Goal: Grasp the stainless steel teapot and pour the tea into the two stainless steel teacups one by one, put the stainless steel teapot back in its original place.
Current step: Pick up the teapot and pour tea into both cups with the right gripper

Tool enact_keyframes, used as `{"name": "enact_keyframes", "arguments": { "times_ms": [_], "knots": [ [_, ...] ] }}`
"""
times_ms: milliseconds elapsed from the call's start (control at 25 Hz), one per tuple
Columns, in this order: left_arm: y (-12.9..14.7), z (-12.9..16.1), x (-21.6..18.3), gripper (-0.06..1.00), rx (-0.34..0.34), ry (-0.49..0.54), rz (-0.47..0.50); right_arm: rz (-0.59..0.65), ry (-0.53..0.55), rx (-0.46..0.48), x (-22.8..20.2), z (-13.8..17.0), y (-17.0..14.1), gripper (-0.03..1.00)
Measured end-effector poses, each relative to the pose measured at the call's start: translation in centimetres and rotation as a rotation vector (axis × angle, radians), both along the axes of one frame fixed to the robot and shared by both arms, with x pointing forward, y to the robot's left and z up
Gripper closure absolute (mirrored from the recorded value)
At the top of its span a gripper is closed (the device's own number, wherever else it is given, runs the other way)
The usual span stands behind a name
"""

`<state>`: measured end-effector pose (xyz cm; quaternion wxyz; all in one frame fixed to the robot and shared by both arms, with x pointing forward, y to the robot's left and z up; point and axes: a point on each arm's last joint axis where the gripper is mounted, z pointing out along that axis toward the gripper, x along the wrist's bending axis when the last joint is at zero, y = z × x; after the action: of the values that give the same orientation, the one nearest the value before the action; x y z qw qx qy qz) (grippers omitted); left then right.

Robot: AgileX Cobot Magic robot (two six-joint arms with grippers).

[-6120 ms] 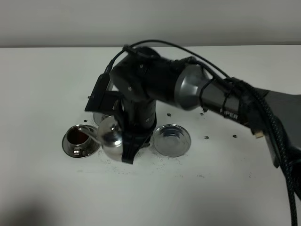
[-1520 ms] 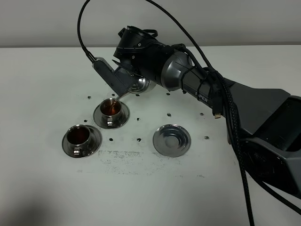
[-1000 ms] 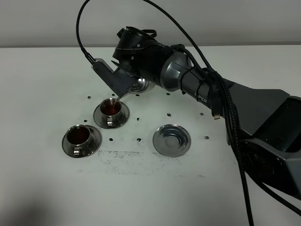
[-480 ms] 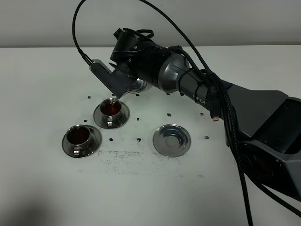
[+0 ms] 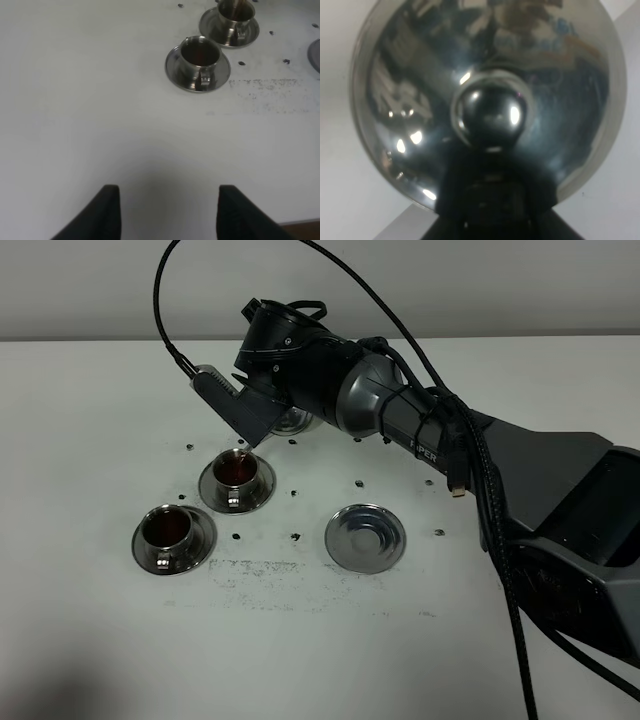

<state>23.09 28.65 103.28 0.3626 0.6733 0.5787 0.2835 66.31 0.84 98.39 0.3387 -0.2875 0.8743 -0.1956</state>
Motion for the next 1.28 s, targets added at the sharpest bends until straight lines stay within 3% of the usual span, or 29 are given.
{"name": "enact_keyframes", "arguments": {
  "times_ms": [880,1280],
  "knots": [
    [0.0,0.0,0.0,0.52,0.000,0.000,0.000,-0.020,0.021,0.040,-0.1,-0.2,0.1,0.78],
    [0.0,0.0,0.0,0.52,0.000,0.000,0.000,-0.103,0.093,0.151,0.4,1.0,-1.9,0.78]
  ]
}}
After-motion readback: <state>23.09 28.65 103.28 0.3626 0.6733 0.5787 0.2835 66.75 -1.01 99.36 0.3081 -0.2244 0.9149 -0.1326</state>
